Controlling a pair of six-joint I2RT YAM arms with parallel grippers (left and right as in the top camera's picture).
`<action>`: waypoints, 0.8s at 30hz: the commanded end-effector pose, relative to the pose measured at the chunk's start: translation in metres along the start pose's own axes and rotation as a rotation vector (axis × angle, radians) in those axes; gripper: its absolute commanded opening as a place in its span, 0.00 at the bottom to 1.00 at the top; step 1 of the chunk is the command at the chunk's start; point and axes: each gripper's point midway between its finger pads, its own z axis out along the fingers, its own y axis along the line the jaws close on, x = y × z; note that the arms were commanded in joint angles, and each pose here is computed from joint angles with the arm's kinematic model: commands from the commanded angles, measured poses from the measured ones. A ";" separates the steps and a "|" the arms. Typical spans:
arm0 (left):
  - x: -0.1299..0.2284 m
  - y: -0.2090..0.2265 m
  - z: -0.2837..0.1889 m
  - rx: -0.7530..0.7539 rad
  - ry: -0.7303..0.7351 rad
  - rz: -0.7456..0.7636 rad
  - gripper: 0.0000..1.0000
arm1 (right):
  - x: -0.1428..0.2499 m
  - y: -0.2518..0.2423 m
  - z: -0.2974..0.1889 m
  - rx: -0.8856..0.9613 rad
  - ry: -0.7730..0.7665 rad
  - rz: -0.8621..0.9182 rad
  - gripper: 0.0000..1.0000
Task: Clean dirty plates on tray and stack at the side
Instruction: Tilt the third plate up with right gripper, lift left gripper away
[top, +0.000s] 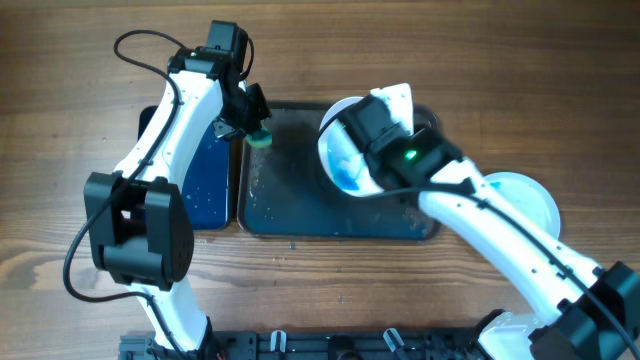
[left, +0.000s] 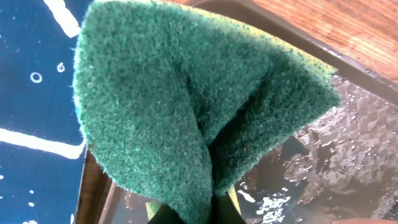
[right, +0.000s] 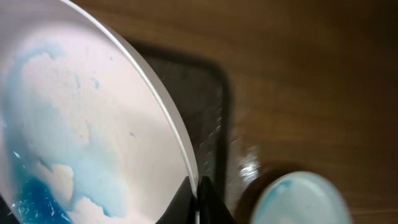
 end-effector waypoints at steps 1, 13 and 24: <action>-0.003 -0.007 -0.009 0.031 -0.019 -0.019 0.04 | -0.028 -0.035 -0.036 0.309 -0.220 -0.048 0.04; -0.005 -0.008 -0.009 0.036 -0.028 -0.017 0.04 | -0.052 -0.023 -0.115 0.569 -0.522 -0.166 0.04; -0.005 -0.009 -0.009 0.037 -0.029 -0.020 0.04 | -0.055 -0.015 -0.123 0.556 -0.553 -0.162 0.04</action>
